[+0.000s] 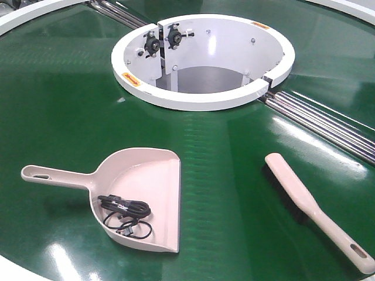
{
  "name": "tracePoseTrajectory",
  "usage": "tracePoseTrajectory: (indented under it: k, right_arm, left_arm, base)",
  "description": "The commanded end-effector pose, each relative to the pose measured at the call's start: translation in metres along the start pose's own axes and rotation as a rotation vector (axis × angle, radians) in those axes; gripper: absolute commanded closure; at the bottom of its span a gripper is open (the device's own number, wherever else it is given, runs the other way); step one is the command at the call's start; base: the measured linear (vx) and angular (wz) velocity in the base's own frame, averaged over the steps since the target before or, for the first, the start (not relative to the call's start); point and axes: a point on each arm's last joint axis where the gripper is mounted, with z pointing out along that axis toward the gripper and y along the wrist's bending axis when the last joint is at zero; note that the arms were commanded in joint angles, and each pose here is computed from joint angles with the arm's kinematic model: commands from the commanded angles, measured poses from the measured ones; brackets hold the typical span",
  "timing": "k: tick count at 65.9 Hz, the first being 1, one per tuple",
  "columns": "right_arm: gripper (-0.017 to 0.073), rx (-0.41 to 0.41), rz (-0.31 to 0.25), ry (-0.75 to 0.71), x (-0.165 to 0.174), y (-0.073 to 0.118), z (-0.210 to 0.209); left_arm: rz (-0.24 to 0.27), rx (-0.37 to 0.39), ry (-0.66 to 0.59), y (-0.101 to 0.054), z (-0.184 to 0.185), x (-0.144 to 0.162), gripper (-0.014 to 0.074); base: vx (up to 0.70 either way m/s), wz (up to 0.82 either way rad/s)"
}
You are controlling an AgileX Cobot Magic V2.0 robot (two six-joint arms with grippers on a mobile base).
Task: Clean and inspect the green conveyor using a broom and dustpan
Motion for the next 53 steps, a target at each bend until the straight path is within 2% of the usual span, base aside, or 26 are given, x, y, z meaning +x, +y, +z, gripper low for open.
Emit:
tracePoseTrajectory:
  k: [1,53]
  right_arm:
    - [0.0569,-0.005,-0.016,-0.071,-0.0008,0.0005,-0.0005]
    - [0.0569,-0.005,-0.016,-0.071,-0.0008,0.0005,-0.0005]
  left_arm:
    - [-0.009,-0.005,-0.060,-0.0001,-0.0003,0.0025,0.0601]
    - [-0.009,-0.005,-0.060,-0.0001,-0.0003,0.0025,0.0601]
  base:
    - [0.00,0.00]
    - [0.00,0.00]
